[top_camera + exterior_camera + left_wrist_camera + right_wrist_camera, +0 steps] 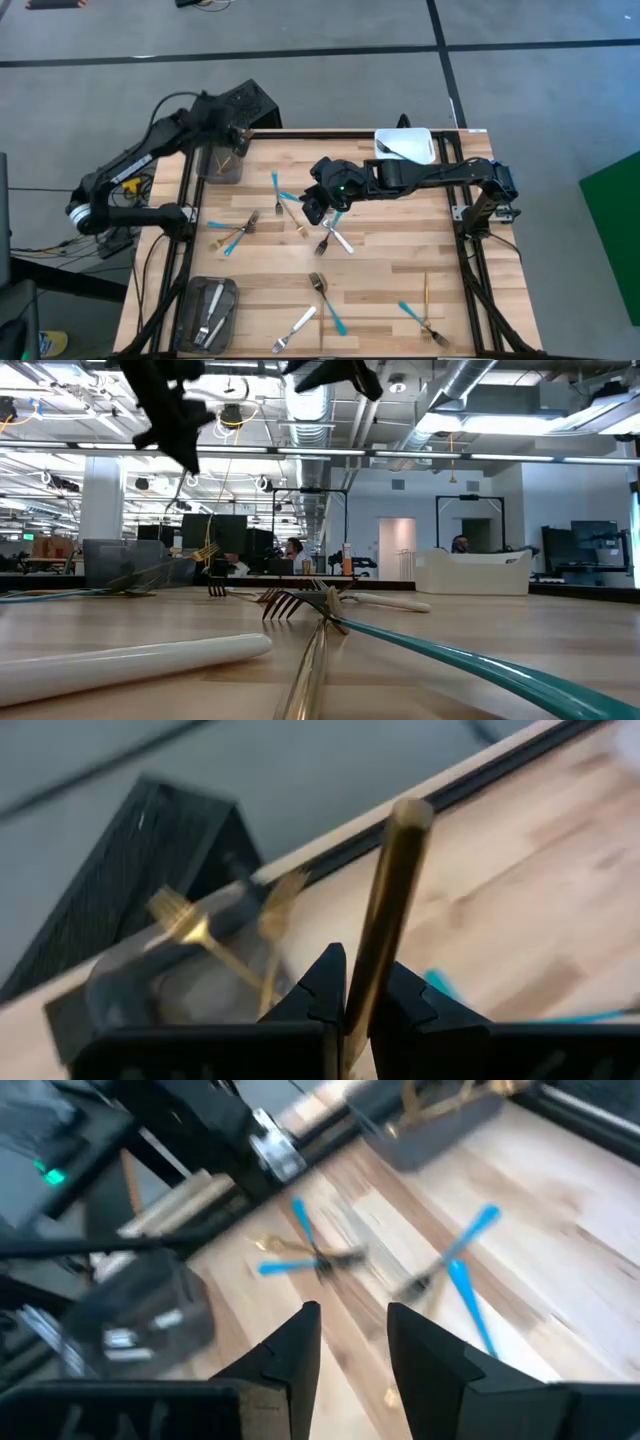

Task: Sort silverware by color (type)
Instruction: Put the gold fork into the top black bin, then put the blue fork into the white bin

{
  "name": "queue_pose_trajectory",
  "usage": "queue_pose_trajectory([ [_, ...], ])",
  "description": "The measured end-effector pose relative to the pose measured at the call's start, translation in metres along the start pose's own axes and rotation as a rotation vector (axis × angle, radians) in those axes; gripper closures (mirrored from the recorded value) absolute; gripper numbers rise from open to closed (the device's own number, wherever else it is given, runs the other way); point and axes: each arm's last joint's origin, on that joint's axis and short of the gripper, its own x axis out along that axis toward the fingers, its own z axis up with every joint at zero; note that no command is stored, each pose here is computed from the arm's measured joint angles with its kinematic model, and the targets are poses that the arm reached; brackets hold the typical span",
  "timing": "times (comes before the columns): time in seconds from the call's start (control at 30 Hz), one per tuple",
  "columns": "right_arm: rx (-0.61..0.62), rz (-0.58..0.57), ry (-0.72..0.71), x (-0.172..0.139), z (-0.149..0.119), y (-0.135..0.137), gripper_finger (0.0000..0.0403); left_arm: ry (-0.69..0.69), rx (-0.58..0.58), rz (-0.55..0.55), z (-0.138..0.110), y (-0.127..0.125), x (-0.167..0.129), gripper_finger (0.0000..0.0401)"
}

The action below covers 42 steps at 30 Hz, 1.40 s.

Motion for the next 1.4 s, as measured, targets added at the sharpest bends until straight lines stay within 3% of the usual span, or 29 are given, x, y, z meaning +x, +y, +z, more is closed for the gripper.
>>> queue_pose_trajectory([
  [0.33, -0.114, -0.133, 0.177, -0.002, -0.016, -0.015, 0.0261, 0.286, -0.067, 0.08, -0.001, 0.038, 0.072, 0.0388],
  [0.5, -0.151, -0.233, 0.218, -0.004, -0.019, -0.025, 0.0261, 0.376, -0.173, 0.113, -0.006, 0.046, 0.092, 0.0358],
  [0.67, -0.119, -0.328, 0.262, -0.005, -0.02, -0.037, 0.0259, 0.41, -0.19, 0.195, -0.009, 0.052, 0.098, 0.0317],
  [0.93, -0.122, -0.341, 0.28, -0.006, -0.023, -0.038, 0.0259, 0.4, -0.186, 0.177, 0.002, 0.051, 0.089, 0.0266],
  [1.2, -0.173, -0.348, 0.344, -0.01, -0.038, -0.029, 0.0259, 0.25, -0.166, -0.129, 0.024, 0.016, 0.05, 0.0258],
  [1.4, -0.11, -0.45, 0.492, -0.012, -0.082, -0.024, 0.0259, 0.124, -0.062, -0.246, 0.019, -0.028, 0.004, 0.0257],
])
